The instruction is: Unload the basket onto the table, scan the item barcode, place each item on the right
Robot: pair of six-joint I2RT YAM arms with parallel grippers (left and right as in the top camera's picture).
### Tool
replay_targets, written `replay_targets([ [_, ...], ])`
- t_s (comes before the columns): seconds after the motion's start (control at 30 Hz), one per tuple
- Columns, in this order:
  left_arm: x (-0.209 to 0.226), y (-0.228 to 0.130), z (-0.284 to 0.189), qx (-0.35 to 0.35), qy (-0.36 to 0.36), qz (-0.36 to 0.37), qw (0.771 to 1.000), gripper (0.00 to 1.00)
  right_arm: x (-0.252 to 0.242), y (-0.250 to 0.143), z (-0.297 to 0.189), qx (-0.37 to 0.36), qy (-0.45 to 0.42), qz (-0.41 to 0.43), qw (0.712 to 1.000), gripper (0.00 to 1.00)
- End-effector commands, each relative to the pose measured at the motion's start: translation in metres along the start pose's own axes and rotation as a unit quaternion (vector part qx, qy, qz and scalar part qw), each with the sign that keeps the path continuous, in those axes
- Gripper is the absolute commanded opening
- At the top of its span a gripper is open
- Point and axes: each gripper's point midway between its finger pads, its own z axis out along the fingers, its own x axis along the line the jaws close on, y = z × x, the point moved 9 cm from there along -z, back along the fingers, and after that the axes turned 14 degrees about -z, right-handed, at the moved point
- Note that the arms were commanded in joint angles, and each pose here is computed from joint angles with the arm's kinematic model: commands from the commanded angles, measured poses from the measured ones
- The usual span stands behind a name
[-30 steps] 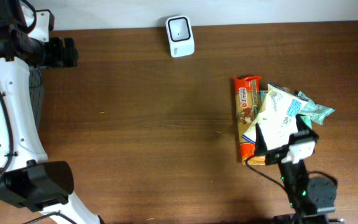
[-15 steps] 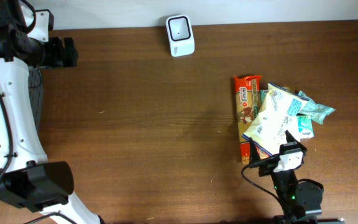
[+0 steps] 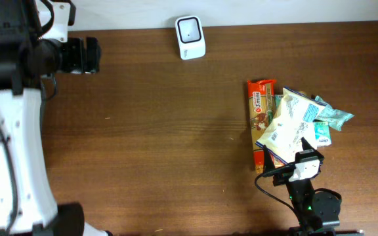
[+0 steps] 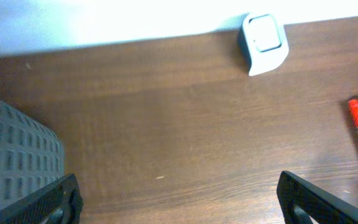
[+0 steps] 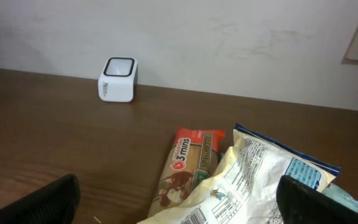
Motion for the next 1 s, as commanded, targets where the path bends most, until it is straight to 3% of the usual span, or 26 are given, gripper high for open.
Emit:
replay_targets([
  [0.0,-0.019,-0.039,-0.03,-0.019,-0.005,0.027,0.999,0.99,0.0,-0.002,0.0,0.001,-0.001,0.004,1.0,0.99],
  [0.13,-0.027,-0.099,-0.018,-0.034,-0.044,0.05,0.997,0.99,0.0,-0.002,0.0,0.001,-0.001,0.004,1.0,0.99],
  [0.37,0.001,-0.24,0.04,-0.257,-0.109,0.076,0.957,0.99,0.0,-0.002,0.0,0.001,-0.001,0.004,1.0,0.99],
  [0.5,0.014,-0.291,0.059,-0.313,-0.111,0.08,0.94,0.99,0.0,-0.002,0.0,0.001,-0.001,0.004,1.0,0.99],
  [0.7,0.024,-0.315,0.072,-0.344,-0.094,0.077,0.931,0.99,0.0,-0.002,0.0,0.001,-0.001,0.004,1.0,0.99],
  [0.83,0.028,-0.324,0.073,-0.329,-0.085,0.073,0.938,0.99,0.0,-0.002,0.0,0.001,-0.001,0.004,1.0,0.99],
  [0.9,0.027,-0.32,0.064,-0.363,-0.088,0.074,0.925,0.99,0.0,-0.002,0.0,0.001,-0.001,0.004,1.0,0.99],
  [0.97,0.028,-0.321,0.064,-0.362,-0.082,0.071,0.926,0.99,0.0,-0.002,0.0,0.001,-0.001,0.004,1.0,0.99],
])
